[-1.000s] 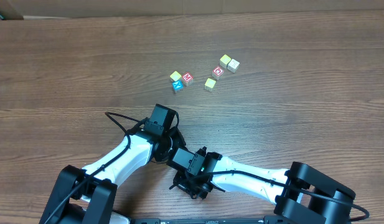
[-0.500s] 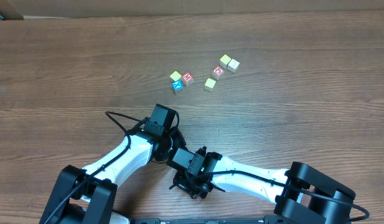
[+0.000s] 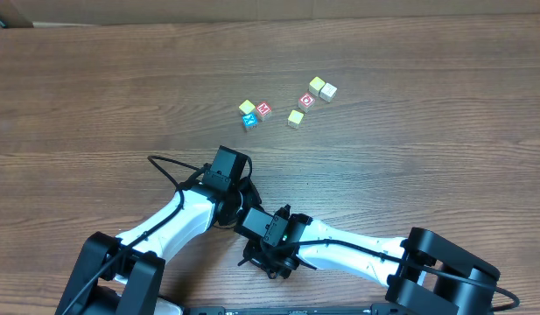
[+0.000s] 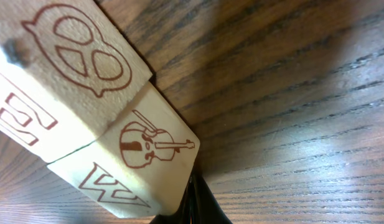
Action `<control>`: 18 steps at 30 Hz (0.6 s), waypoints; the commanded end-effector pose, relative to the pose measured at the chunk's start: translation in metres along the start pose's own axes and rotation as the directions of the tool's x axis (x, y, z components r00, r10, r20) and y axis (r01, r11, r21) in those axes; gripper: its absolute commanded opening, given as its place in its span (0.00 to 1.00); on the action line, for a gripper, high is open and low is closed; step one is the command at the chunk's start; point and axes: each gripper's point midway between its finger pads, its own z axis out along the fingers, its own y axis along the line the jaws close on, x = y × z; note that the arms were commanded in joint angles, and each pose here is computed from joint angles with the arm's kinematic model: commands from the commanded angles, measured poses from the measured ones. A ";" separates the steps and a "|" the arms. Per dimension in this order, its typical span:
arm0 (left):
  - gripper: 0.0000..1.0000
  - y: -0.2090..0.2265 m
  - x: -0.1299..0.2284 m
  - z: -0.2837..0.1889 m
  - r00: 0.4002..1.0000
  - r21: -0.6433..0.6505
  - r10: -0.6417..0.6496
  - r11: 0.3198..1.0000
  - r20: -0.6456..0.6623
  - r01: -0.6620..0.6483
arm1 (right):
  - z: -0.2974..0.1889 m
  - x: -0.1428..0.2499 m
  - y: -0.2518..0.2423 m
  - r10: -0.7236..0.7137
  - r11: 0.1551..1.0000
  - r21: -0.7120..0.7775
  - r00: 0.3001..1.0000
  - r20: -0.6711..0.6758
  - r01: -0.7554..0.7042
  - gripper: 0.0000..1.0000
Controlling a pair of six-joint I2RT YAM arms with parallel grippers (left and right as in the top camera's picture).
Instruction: Flip 3 blocks
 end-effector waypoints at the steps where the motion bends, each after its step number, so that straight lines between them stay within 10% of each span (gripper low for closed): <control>1: 0.04 0.013 0.008 0.008 0.999 -0.047 0.028 0.998 -0.015 -0.029 | 0.001 -0.017 0.004 0.017 1.000 -0.008 0.997 0.073 -0.017 0.04; 18: 0.04 0.013 0.008 0.008 0.999 -0.047 0.031 0.998 -0.016 -0.031 | 0.001 -0.015 -0.009 0.034 0.998 0.044 0.997 0.065 -0.036 0.04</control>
